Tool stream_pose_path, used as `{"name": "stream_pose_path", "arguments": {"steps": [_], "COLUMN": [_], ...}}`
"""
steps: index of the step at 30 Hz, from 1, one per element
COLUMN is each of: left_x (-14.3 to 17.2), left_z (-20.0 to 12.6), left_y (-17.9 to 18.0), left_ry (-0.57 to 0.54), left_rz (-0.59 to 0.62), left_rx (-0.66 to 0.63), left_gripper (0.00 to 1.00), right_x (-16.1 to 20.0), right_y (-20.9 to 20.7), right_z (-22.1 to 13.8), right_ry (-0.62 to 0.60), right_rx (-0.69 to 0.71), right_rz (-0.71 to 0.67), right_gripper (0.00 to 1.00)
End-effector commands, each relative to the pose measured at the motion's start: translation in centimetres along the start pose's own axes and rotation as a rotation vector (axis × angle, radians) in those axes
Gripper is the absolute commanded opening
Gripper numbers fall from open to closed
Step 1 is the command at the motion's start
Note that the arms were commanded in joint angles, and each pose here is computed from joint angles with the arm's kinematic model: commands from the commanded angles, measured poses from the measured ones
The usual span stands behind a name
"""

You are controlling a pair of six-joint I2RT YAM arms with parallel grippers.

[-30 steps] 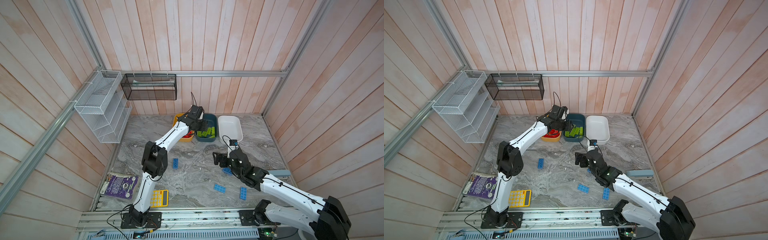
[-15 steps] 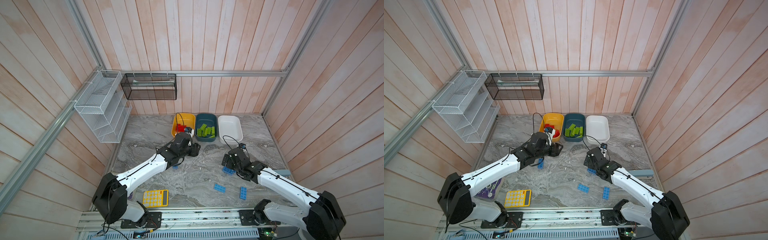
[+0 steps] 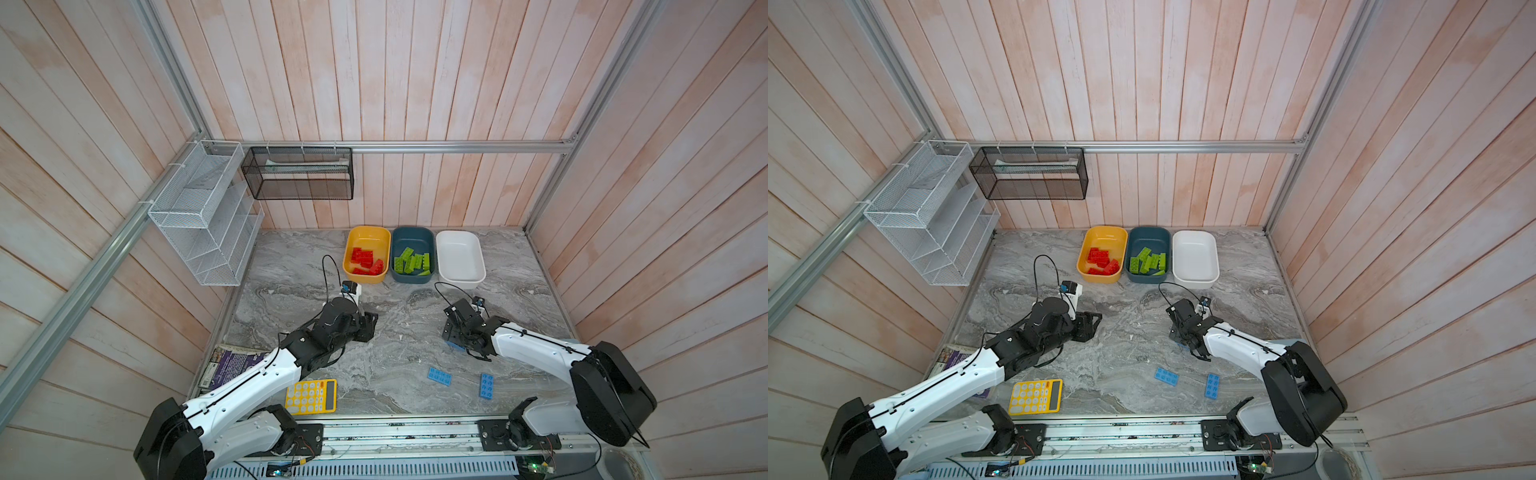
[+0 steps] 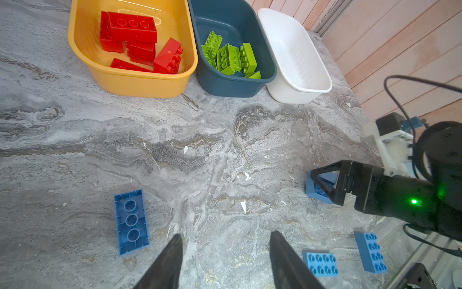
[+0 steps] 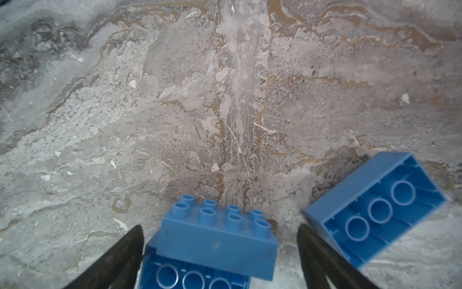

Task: Sort the legos into containers by color
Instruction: Pick up the lego from the middle-right of the table, then place the lego in the container.

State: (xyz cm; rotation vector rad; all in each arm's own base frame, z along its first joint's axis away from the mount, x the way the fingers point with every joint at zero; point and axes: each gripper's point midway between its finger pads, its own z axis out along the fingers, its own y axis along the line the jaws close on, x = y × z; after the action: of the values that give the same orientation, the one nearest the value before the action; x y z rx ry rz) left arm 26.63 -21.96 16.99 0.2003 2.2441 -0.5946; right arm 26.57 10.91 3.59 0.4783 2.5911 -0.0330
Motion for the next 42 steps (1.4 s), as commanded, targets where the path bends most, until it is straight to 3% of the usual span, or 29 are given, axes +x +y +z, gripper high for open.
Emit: {"name": "stream_pose_path", "arguments": {"steps": [1, 16, 22, 32, 37, 42], "left_x": [0.9, 1.3, 1.3, 2.2, 3.0, 4.3], "left_z": [0.2, 0.4, 0.1, -0.4, -0.8, -1.0], "left_y": [0.9, 1.2, 1.3, 2.3, 3.4, 4.3], "left_ry": [0.006, 0.018, 0.015, 0.051, 0.082, 0.124], "left_rz": [0.006, 0.024, 0.023, 0.025, 0.015, 0.017], "left_rx": [-0.031, -0.044, -0.047, -0.092, -0.143, -0.181], "left_gripper": [0.58, 0.58, 0.58, 0.58, 0.58, 0.58], "right_x": [-0.9, -0.7, -2.6, -10.9, -16.2, -21.1], "right_y": [0.5, 1.4, 2.3, 6.2, 8.2, 9.6], "right_z": [0.2, 1.1, -0.7, -6.0, -5.9, -3.4], "right_ry": [-0.018, -0.006, -0.052, -0.191, -0.225, -0.260], "right_rx": [0.002, -0.030, -0.062, -0.211, -0.255, -0.247], "right_rz": [0.026, 0.021, -0.013, -0.072, -0.074, -0.063], "right_gripper": [0.90, 0.65, 0.63, 0.61, 0.61, 0.62]}}
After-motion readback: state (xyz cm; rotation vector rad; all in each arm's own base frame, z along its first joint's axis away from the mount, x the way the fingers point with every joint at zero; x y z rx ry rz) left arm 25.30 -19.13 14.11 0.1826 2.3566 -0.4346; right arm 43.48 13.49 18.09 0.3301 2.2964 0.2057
